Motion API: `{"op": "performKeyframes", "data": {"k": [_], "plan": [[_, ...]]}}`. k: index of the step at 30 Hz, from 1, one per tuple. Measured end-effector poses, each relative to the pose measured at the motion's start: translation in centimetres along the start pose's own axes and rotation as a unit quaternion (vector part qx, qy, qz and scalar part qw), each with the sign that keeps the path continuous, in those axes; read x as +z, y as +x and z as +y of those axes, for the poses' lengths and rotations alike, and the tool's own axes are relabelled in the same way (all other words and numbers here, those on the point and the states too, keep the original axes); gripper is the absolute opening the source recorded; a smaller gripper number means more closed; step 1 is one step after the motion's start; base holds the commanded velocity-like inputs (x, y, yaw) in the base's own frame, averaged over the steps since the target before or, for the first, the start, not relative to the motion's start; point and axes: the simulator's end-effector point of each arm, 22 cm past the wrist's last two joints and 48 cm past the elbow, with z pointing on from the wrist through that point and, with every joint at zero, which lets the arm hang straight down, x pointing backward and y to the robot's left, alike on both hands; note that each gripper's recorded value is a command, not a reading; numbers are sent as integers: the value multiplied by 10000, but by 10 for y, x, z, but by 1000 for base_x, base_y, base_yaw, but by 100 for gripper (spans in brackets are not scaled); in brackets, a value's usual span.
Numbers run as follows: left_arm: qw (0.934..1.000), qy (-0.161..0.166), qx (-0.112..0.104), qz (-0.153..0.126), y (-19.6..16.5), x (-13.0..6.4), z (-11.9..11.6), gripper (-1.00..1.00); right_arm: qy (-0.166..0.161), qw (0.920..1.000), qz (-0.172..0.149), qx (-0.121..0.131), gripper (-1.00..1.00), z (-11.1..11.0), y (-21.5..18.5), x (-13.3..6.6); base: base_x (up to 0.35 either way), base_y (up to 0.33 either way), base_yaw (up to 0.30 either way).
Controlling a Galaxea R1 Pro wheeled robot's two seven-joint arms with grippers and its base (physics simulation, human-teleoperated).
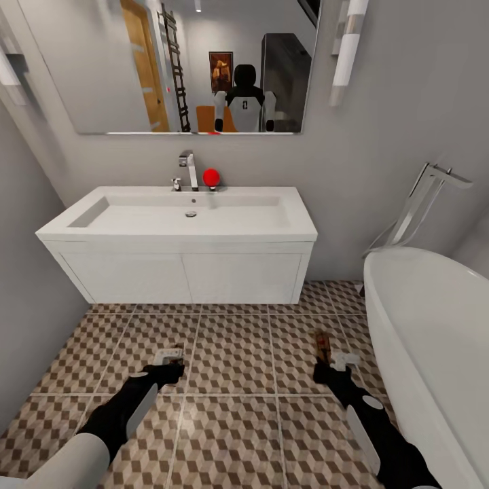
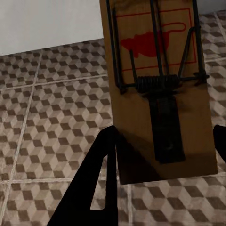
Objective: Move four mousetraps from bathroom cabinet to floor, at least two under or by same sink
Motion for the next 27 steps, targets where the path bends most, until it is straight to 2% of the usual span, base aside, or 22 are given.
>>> {"op": "performKeyframes", "data": {"k": [3,9,12,16,22,27], "plan": [[9999,41,1,-165,-15,-3,-4,-100,8,9999,94,137,-100,-2,4,0,0,0,0],[9997,64,3,-254,-24,-6,-6,-100,103,9997,183,126,-100,-18,5,-2,0,0,0],[9995,74,5,-308,-30,-7,-7,-100,116,9993,339,139,-100,-20,12,-3,0,0,0],[9992,93,10,-380,-36,-9,-9,-100,118,9992,367,124,-100,-20,13,-3,0,0,0],[9991,104,19,-400,-38,-9,-10,-100,122,9994,327,34,-100,-21,11,-3,0,0,0],[9991,115,23,-412,-39,-10,-11,-100,115,9999,4,-75,-100,-22,-4,-3,0,0,0]]}}
